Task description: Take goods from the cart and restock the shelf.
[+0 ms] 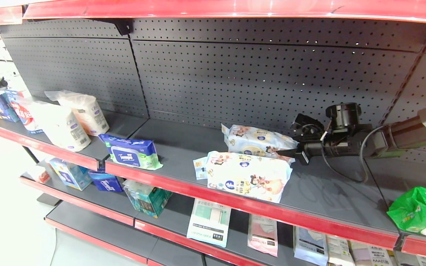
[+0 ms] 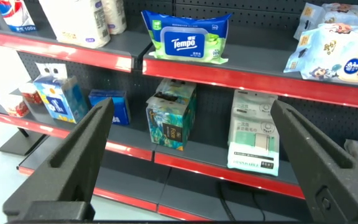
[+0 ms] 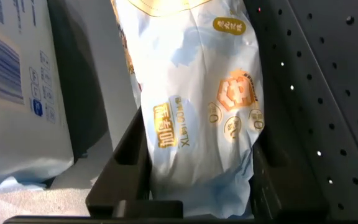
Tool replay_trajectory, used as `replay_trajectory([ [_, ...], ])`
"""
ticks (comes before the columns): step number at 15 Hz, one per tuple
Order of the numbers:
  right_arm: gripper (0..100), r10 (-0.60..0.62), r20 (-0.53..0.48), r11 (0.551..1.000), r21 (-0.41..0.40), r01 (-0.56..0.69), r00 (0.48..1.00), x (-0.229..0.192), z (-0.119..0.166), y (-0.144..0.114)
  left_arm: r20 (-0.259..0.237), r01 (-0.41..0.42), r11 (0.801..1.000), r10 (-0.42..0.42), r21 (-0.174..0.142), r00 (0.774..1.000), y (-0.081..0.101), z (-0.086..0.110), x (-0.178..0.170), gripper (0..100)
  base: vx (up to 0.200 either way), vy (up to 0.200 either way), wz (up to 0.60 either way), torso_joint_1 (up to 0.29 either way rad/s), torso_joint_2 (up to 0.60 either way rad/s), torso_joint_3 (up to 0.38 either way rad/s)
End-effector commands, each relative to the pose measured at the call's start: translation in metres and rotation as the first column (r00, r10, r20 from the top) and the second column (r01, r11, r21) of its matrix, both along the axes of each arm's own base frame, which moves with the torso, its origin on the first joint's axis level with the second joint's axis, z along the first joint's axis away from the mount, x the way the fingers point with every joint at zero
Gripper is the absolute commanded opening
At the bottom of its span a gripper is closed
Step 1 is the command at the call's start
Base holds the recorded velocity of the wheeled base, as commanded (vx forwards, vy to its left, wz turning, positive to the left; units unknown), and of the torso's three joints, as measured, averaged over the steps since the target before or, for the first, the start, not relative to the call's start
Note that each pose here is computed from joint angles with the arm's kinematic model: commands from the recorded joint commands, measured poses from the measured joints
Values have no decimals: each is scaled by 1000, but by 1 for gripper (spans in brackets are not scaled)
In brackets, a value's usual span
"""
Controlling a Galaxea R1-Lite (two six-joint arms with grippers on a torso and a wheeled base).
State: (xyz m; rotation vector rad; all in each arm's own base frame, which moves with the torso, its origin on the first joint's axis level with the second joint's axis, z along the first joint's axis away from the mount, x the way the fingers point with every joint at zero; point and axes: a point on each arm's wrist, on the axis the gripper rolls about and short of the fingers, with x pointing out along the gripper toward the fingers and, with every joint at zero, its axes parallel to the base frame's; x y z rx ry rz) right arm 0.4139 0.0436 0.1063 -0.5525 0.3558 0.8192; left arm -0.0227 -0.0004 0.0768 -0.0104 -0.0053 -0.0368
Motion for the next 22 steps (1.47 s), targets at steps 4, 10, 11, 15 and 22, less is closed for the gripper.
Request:
replay_trajectory([
  [4,0,-10,7,1000,-4,10,1000,-3,3,-6,1,0,1000,0,0,1000,0,0,0,100,0,0,0,0,0,0],
  [10,0,-1,13,1000,-27,1,1000,-8,1,-13,1,0,1000,0,0,1000,0,0,0,100,0,0,0,0,0,0],
  [11,0,-1,13,1000,-27,1,1000,-8,1,-13,1,0,1000,0,0,1000,0,0,0,100,0,0,0,0,0,0],
  [15,0,3,14,1000,-28,-3,1000,-8,1,-11,1,0,1000,0,0,1000,0,0,0,100,0,0,0,0,0,0],
  [22,100,-17,9,1000,-25,18,1000,-15,5,-17,1,0,1000,0,0,1000,0,0,0,100,0,0,0,0,0,0],
])
